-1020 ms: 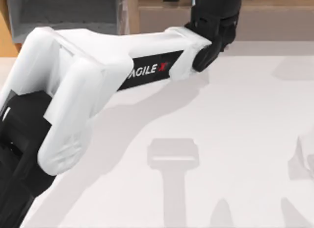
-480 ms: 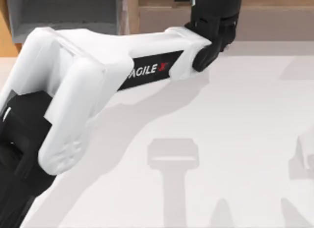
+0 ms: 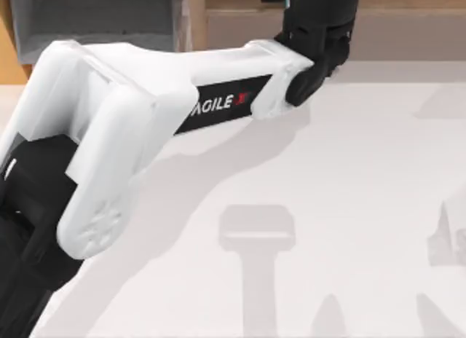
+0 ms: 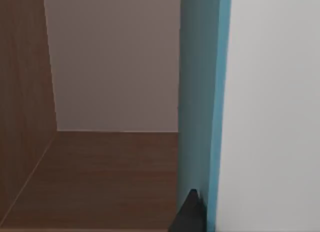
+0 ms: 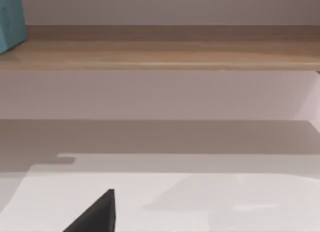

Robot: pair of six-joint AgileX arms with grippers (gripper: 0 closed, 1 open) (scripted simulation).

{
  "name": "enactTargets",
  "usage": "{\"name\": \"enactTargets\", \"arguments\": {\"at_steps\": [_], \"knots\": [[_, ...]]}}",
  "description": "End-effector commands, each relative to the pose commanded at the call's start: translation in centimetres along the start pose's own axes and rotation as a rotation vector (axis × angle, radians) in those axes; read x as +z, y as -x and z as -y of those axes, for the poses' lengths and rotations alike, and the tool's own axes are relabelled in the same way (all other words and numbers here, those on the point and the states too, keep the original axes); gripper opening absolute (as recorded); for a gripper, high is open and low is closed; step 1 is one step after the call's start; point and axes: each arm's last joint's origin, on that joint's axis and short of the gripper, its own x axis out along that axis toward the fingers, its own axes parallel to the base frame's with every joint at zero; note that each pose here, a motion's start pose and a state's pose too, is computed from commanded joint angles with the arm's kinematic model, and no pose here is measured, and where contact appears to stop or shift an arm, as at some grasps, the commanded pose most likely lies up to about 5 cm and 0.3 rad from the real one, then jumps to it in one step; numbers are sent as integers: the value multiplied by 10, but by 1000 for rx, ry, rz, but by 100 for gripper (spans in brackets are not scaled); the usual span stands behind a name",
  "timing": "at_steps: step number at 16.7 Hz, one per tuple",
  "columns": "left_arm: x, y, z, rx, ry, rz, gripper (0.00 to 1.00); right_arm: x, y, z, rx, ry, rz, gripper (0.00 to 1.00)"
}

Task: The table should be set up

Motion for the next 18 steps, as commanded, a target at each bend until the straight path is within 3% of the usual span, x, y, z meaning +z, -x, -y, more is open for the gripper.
{"name": "enactTargets", "arguments": {"at_steps": [7, 18], "knots": [[1, 2, 2, -3, -1, 0, 0, 0, 0, 0, 0, 0, 0, 100], [16, 41, 2, -4, -1, 1, 0, 0, 0, 0, 0, 0, 0, 100]]}}
